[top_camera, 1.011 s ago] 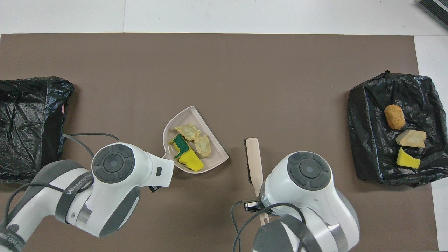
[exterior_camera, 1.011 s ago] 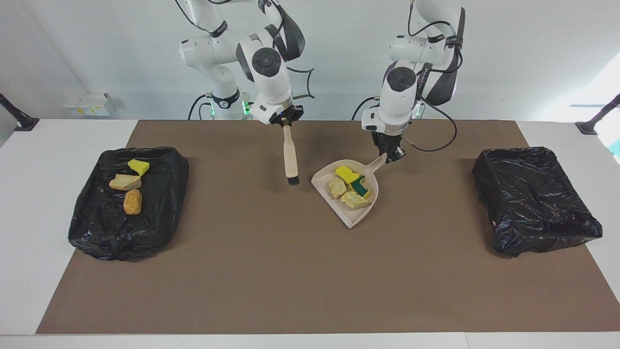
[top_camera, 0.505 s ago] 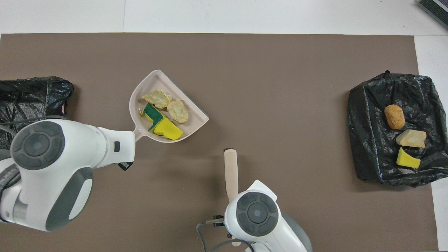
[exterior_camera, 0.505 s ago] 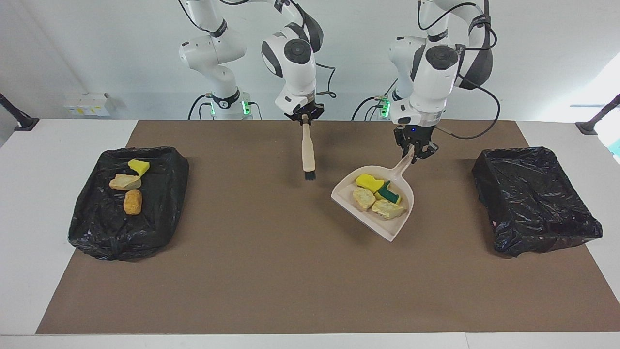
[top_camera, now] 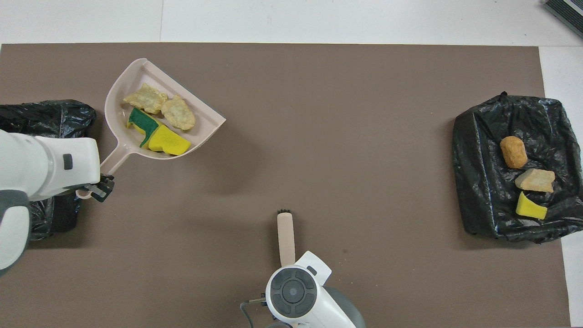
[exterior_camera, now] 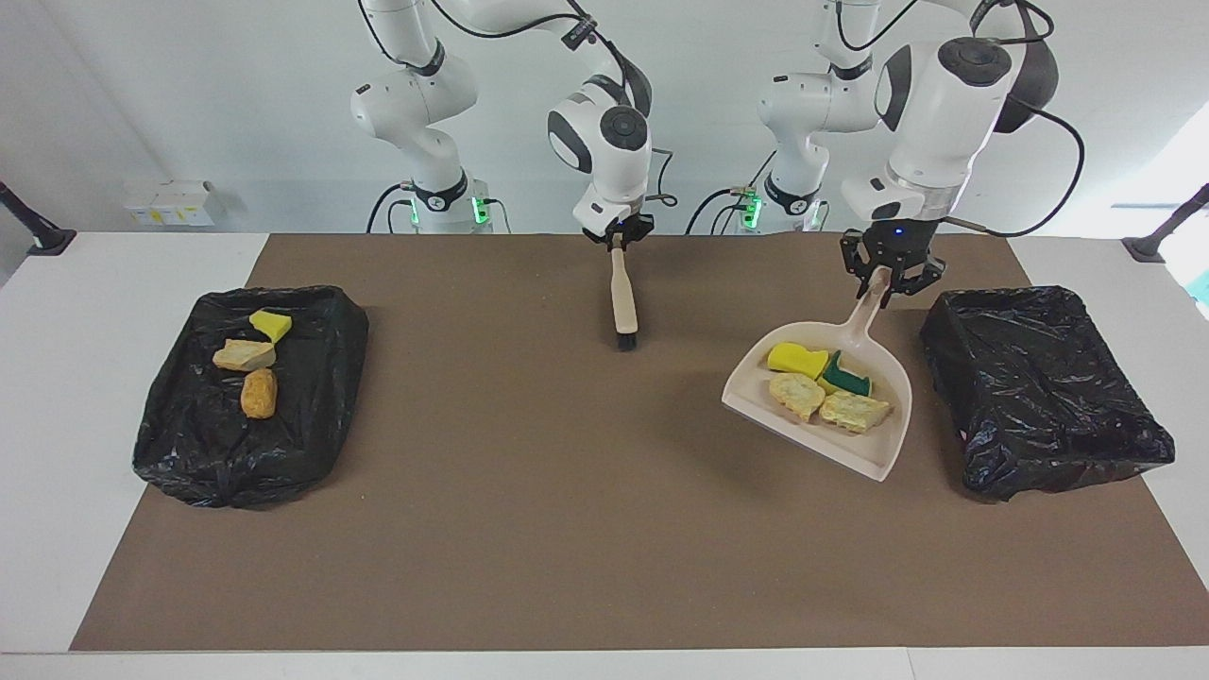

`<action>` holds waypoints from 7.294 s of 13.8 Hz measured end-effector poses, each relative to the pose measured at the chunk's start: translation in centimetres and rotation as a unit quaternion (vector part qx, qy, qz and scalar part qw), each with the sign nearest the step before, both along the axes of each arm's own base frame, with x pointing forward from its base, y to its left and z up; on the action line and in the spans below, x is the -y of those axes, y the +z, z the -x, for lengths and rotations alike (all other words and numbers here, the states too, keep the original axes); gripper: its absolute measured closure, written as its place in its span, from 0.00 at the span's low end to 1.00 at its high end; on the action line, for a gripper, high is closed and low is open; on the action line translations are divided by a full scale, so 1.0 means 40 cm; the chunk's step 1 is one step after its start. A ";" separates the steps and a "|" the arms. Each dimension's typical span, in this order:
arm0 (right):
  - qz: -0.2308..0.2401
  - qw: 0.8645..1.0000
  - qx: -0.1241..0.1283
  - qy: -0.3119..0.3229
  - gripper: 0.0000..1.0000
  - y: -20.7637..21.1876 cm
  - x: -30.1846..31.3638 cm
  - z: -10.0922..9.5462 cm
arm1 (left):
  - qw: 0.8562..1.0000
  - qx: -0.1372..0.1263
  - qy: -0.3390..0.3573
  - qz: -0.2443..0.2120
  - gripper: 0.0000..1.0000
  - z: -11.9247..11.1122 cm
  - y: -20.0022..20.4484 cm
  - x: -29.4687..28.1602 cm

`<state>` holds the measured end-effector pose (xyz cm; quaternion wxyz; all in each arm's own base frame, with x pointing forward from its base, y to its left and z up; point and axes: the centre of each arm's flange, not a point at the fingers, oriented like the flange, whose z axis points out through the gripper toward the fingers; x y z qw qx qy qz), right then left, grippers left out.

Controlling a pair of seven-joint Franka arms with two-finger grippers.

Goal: Sweep and dump trash in bin
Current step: 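Carry the dustpan to the black bag nearest the left gripper, then tip the dustpan over the bag to dump the trash with the left gripper, then lift the empty dustpan out of the bag with the left gripper, then lower the dustpan onto the mat beside the brush with the left gripper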

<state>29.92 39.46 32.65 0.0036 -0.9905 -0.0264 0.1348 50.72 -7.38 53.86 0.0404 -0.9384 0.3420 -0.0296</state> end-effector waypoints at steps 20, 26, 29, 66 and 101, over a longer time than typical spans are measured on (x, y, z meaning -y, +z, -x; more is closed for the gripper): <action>-0.003 0.995 -0.006 0.099 0.00 0.578 0.410 -0.429 | 0.998 -0.021 -0.009 -0.058 0.69 0.041 0.091 -0.871; 0.003 0.987 0.038 0.158 0.00 0.682 0.682 -0.539 | 0.996 -0.024 -0.025 -0.088 0.69 0.089 0.089 -0.987; 0.006 0.991 0.045 0.129 0.00 0.693 0.779 -0.563 | 0.992 -0.039 -0.031 -0.118 0.69 0.086 0.075 -1.011; 0.002 0.991 0.116 -0.072 0.00 0.778 1.001 -0.575 | 0.745 -0.275 -0.294 -0.532 0.69 -0.152 0.107 -0.468; 0.002 0.991 0.116 -0.072 0.00 0.778 1.001 -0.575 | 0.988 -0.032 0.142 0.049 0.69 -0.014 -0.058 0.599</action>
